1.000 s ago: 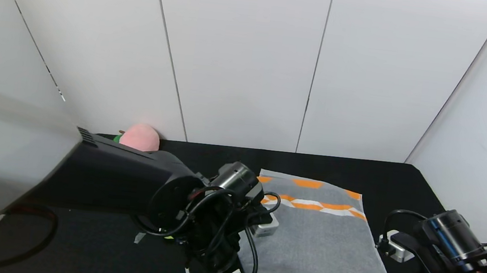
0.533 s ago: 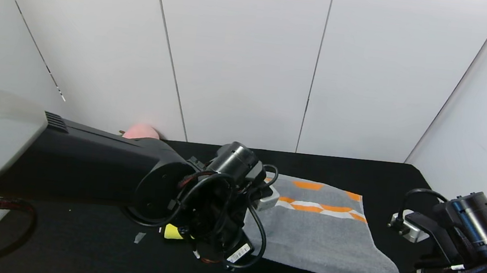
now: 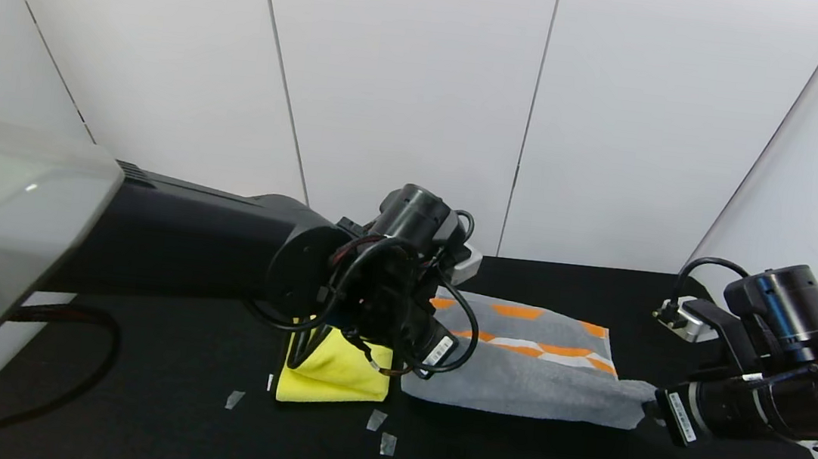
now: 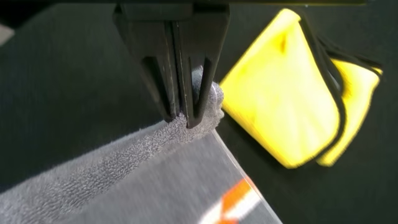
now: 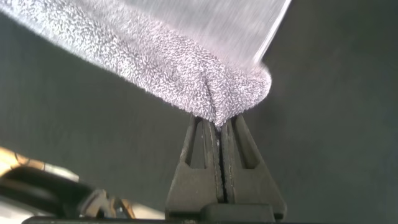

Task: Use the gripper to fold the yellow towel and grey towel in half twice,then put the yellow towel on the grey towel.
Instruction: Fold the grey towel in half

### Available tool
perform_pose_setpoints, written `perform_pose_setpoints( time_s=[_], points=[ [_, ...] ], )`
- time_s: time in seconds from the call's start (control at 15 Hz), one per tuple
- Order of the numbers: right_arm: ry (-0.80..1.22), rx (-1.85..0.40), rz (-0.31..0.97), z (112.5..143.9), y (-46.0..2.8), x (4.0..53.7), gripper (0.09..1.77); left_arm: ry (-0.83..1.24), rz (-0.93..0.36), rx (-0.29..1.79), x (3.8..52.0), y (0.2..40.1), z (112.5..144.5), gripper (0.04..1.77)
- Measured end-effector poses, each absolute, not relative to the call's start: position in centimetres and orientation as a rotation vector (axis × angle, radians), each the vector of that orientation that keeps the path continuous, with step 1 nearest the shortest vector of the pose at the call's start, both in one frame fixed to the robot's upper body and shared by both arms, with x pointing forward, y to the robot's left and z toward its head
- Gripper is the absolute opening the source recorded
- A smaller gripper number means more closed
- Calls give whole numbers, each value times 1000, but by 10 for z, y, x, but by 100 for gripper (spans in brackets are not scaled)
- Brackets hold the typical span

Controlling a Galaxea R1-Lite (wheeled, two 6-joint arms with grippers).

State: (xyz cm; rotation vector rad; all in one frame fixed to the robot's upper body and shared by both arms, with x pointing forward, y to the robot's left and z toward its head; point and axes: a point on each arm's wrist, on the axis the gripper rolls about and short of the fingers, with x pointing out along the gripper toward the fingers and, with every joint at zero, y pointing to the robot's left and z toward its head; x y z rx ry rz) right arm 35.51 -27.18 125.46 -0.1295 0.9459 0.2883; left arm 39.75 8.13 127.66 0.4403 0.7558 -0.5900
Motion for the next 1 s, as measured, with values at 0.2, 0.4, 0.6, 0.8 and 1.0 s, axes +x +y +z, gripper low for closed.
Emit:
perform_pose_setpoints(
  time_s=[0.2,0.4,0.6,0.8,1.0],
  points=[
    [925,-108,257,1252,-276,378,14,719,-552,392,422,74,1278,10],
    [885,-60,226,1244,-276,401,14,710,-517,368,445,68,1268,10],
    [845,-26,207,1230,-274,422,14,719,-480,324,461,62,1255,10],
    [833,-20,195,1213,-272,437,14,683,-459,291,475,56,1245,10],
    [829,-18,186,1199,-272,447,14,656,-437,274,489,54,1233,10]
  ],
)
